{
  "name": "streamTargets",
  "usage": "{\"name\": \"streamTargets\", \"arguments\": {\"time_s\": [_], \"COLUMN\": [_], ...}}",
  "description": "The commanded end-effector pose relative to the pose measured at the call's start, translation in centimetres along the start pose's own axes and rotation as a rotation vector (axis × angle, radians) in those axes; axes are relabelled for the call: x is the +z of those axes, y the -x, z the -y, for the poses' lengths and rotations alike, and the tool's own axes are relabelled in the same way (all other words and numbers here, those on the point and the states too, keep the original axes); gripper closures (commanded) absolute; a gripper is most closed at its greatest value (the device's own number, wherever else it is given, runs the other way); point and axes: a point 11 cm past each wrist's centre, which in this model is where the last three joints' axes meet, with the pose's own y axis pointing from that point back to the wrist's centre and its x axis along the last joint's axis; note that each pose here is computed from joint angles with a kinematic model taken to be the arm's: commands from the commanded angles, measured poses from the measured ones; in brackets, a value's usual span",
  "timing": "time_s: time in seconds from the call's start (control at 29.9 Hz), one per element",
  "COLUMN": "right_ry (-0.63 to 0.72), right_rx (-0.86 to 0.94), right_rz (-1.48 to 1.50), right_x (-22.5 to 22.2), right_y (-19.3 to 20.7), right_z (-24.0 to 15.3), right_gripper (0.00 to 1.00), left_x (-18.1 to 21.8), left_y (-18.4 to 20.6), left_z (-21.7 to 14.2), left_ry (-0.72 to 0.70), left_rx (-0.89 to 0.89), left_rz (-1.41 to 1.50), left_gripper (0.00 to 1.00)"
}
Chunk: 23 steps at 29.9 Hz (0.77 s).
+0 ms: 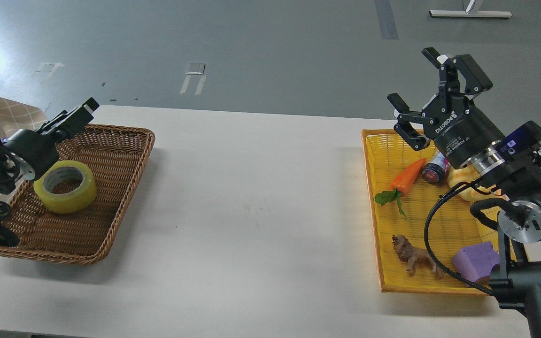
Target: Place and transfer tape with both arms
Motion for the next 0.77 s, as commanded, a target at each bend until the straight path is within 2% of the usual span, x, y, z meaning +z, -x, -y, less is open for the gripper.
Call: {"name": "streamTargets", "arguments": {"time_s": [0.0, 0.2, 0.27, 0.43, 0.6, 0.74], "right_ry": [-0.005, -0.017, -0.027, -0.05, -0.077, -0.094], "right_rx": [-0.002, -0.009, -0.016, -0.031, -0.052, -0.07], "right_rz": [-0.003, -0.01, -0.016, -0.029, -0.047, -0.06], "right_x": [-0.2, -0.7, -1.2, -2.3, -3.5, -4.3], "right_y": [0.0, 0.2, 0.3, 0.6, 1.2, 1.7], "right_z": [0.1, 0.5, 0.7, 1.3, 1.9, 2.5], "right_gripper": [0.01, 0.01, 0.01, 0.01, 0.01, 0.01], "left_x": [3.8, 11.0, 14.5, 17.4, 21.5, 23.1], "left_y": [-0.2, 3.3, 5.5, 8.5, 9.9, 10.2], "left_z": [2.6, 5.3, 5.9, 6.9, 6.9, 7.2], "left_ry": [0.084, 0.27, 0.349, 0.401, 0.543, 0.576], "left_rx": [0.07, 0.055, 0.017, -0.081, -0.217, -0.226], "left_rz": [-0.221, -0.478, -0.623, -0.893, -1.061, -1.156], "left_gripper": [0.02, 0.02, 0.02, 0.02, 0.02, 0.02]}}
